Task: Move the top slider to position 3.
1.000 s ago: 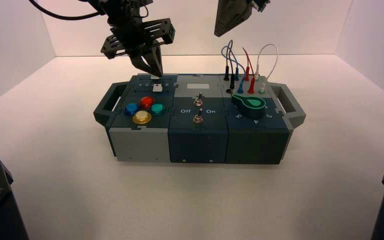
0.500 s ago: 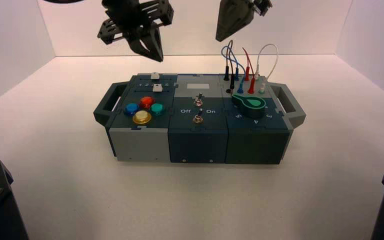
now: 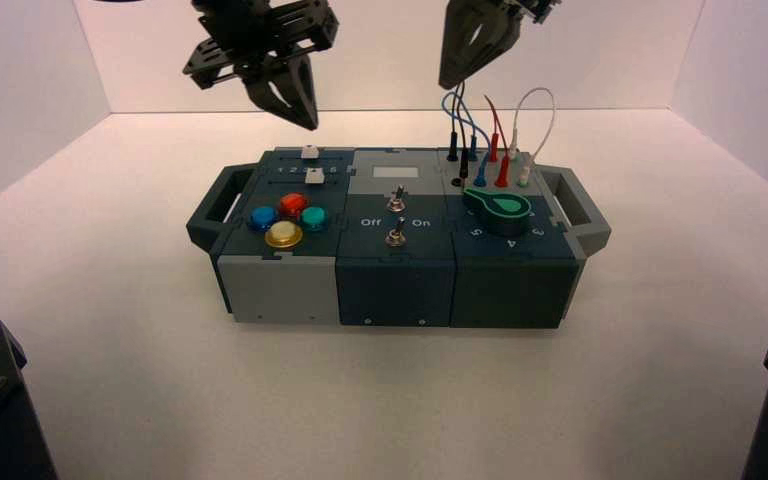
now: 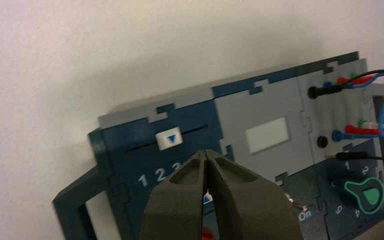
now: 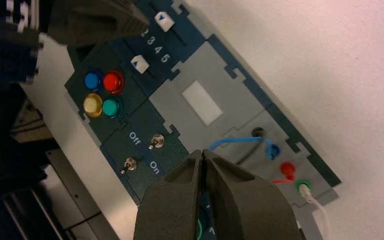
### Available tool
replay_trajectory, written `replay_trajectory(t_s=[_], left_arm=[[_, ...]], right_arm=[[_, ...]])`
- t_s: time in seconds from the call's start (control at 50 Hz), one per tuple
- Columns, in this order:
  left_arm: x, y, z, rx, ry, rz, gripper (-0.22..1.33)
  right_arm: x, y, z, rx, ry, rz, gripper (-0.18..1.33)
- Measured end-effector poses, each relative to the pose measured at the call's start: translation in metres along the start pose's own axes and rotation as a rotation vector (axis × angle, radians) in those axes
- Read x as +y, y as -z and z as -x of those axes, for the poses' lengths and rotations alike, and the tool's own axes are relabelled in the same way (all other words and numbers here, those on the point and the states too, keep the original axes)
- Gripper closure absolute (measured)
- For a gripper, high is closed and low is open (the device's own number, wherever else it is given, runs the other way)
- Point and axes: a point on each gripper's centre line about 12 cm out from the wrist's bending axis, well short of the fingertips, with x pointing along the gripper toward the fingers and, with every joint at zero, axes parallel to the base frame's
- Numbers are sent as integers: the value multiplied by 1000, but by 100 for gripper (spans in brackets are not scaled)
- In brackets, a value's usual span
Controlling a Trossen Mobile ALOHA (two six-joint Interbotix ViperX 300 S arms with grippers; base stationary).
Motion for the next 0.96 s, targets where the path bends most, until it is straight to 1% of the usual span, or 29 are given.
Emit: replay_trajectory(t_s=[0.1,0.24,0.38,0.4,0.46,0.6,0.68,0.96], left_arm=[[7,-2,6,3,-2,12,128],[13,-7,16,-19,-4,23,128],[12,-8,22,-27,0,7,128],[11,-7,24,-25,2,-1,128],[12,-7,26,-22,4,-3,128],[15,-7,33,-12,8,-28,128],[15,-9,38,-26,8,-39,128],[16,-7,39,-29,7,-42,128]], right_arm=[[6,-2,-3,-2,11,27,129],[9,-2,-5,2,11,38,129],[9,-2,-4,-1,12,40,129],[10,-3,-3,-2,12,41,129],[11,-3,-1,-5,12,45,129],[14,1,4,-6,13,54,129],[15,2,6,-5,14,59,129],[17,10,4,12,7,54,129]])
